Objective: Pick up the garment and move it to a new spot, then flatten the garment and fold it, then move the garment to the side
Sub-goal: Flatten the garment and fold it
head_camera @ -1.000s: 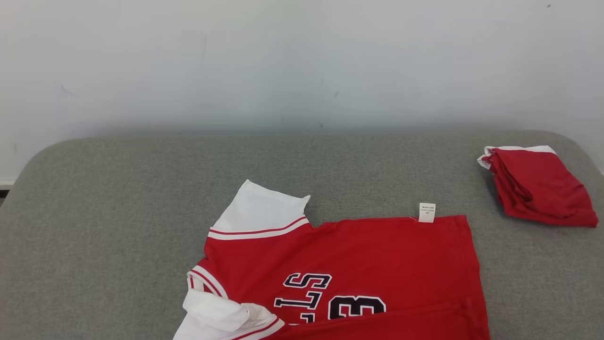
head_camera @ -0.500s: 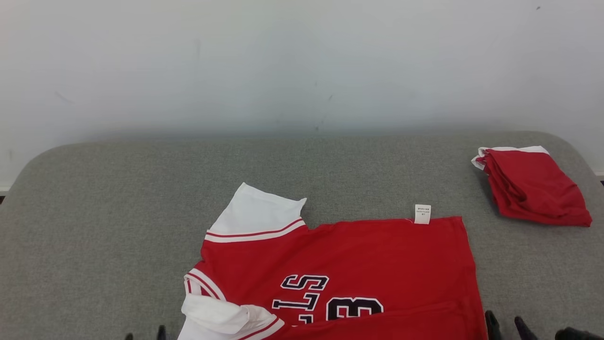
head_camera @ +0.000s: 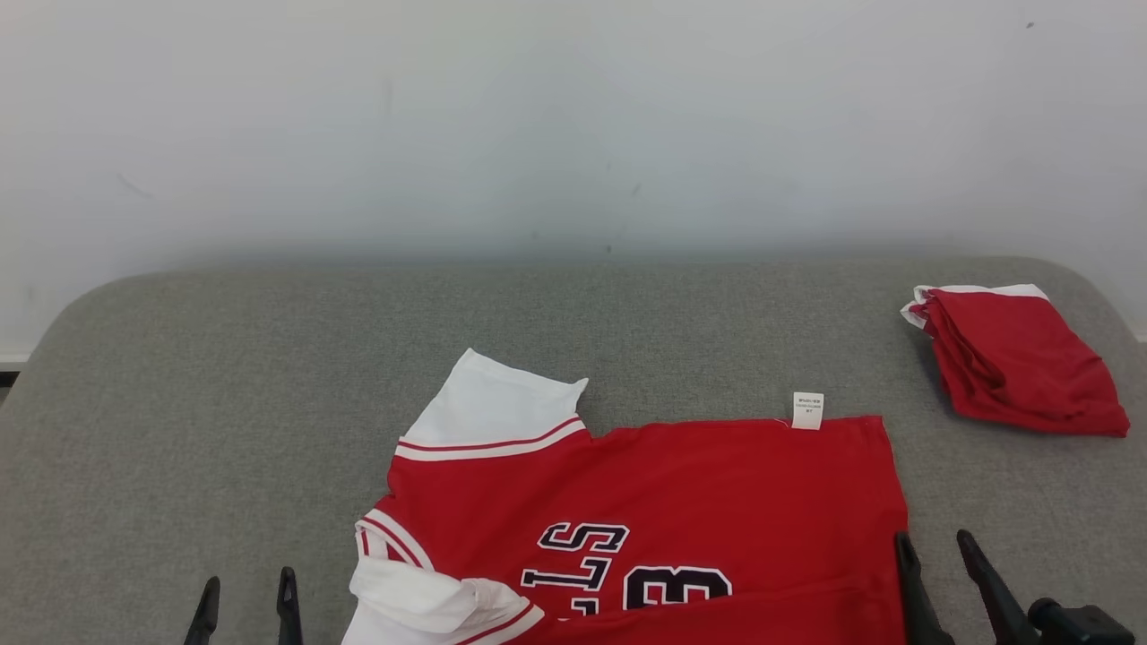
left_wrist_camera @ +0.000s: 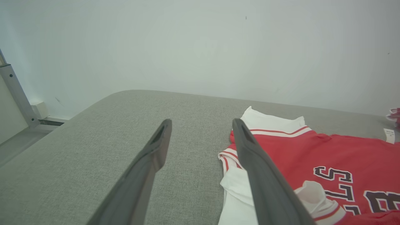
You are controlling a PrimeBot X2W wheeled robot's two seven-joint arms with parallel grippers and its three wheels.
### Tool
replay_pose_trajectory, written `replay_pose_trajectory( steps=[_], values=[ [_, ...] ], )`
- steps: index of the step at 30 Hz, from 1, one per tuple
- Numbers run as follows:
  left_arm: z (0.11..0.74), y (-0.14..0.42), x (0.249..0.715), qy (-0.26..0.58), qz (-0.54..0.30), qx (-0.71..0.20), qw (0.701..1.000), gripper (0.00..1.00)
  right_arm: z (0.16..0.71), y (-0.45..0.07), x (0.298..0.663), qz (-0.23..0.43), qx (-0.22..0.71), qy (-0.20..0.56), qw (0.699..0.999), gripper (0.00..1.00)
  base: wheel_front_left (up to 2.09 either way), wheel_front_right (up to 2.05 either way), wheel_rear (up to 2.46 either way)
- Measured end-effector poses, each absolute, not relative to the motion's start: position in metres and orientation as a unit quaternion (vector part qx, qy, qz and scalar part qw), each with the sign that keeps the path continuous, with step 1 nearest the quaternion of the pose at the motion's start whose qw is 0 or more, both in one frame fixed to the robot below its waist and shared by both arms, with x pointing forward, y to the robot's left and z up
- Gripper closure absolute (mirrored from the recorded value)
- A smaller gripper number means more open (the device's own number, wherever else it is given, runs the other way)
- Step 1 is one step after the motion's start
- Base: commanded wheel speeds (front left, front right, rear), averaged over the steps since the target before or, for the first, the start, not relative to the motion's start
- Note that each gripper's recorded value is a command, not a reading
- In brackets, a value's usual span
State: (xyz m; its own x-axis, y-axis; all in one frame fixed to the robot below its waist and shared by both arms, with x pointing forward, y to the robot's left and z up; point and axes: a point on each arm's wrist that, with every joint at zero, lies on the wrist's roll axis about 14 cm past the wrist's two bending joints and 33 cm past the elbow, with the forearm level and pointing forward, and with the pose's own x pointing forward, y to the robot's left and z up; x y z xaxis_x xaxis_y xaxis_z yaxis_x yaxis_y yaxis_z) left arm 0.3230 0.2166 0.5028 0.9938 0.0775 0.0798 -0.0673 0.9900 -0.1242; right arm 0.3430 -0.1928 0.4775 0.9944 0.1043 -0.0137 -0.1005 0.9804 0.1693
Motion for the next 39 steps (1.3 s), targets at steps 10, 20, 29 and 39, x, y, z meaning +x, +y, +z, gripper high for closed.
replay_pose_trajectory(
  steps=[10, 20, 29, 39],
  values=[
    [0.495, 0.189, 0.354, -0.025, -0.017, -0.059, 0.998, 0.0, 0.498, -0.191, 0.346, 0.037, 0.086, -0.027, 0.995, 0.0, 0.0, 0.0, 0.0],
    [0.529, 0.15, 0.463, -0.02, -0.132, -0.039, 0.99, 0.0, 0.52, -0.203, 0.415, 0.032, 0.065, -0.049, 0.996, 0.0, 0.0, 0.0, 0.0],
    [0.524, 0.119, 0.549, 0.074, -0.202, -0.039, 0.976, 0.0, 0.502, -0.215, 0.475, 0.022, 0.047, -0.003, 0.999, 0.0, 0.0, 0.0, 0.0],
    [0.433, 0.099, 0.577, 0.242, -0.233, -0.008, 0.942, 0.0, 0.482, -0.238, 0.485, -0.007, 0.038, 0.025, 0.999, 0.0, 0.0, 0.0, 0.0]
  ],
)
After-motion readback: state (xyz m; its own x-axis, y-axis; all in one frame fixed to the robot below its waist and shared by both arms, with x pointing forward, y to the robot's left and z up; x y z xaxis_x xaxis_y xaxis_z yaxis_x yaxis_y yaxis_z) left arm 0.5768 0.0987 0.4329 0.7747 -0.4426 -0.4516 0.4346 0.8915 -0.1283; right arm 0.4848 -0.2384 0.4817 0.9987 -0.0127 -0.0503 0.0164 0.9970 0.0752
